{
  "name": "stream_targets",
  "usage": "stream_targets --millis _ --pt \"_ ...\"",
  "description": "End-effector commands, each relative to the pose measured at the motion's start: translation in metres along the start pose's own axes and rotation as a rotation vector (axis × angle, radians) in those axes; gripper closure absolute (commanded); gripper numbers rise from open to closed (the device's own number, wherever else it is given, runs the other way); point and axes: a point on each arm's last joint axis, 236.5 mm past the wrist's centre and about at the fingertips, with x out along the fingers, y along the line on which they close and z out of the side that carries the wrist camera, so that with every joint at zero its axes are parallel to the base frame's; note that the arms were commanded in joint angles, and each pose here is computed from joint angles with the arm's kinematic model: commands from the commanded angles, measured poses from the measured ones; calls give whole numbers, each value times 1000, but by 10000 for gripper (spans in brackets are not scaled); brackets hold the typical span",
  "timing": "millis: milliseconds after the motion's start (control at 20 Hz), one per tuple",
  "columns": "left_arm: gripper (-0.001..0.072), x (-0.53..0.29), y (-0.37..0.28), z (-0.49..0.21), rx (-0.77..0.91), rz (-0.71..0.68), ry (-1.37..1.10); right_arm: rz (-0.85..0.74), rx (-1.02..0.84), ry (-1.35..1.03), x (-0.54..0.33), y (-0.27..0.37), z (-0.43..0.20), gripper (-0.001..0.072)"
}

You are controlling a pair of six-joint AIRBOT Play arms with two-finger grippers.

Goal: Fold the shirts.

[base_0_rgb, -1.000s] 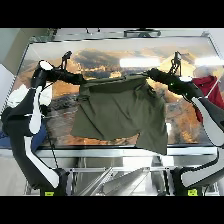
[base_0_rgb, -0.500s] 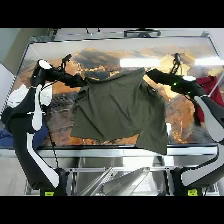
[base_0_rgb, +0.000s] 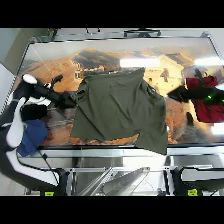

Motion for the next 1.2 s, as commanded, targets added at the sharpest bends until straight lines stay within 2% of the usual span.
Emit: stream_targets --millis 0,150,400,800,1150 --pt "454 5 37 -61 -119 69 -36 -97 139 22 -36 -53 -59 419" --pt "453 11 65 -80 -159 139 -104 -104 210 12 -43 -73 -78 417" --pt "453 27 70 -80 -158 160 -148 -127 168 48 -21 -80 -88 418" --pt "452 63 68 -83 -47 250 -97 -128 112 183 32 -70 -106 418" --pt "437 -5 63 -69 -44 229 -126 -124 115 171 33 -69 -103 418"
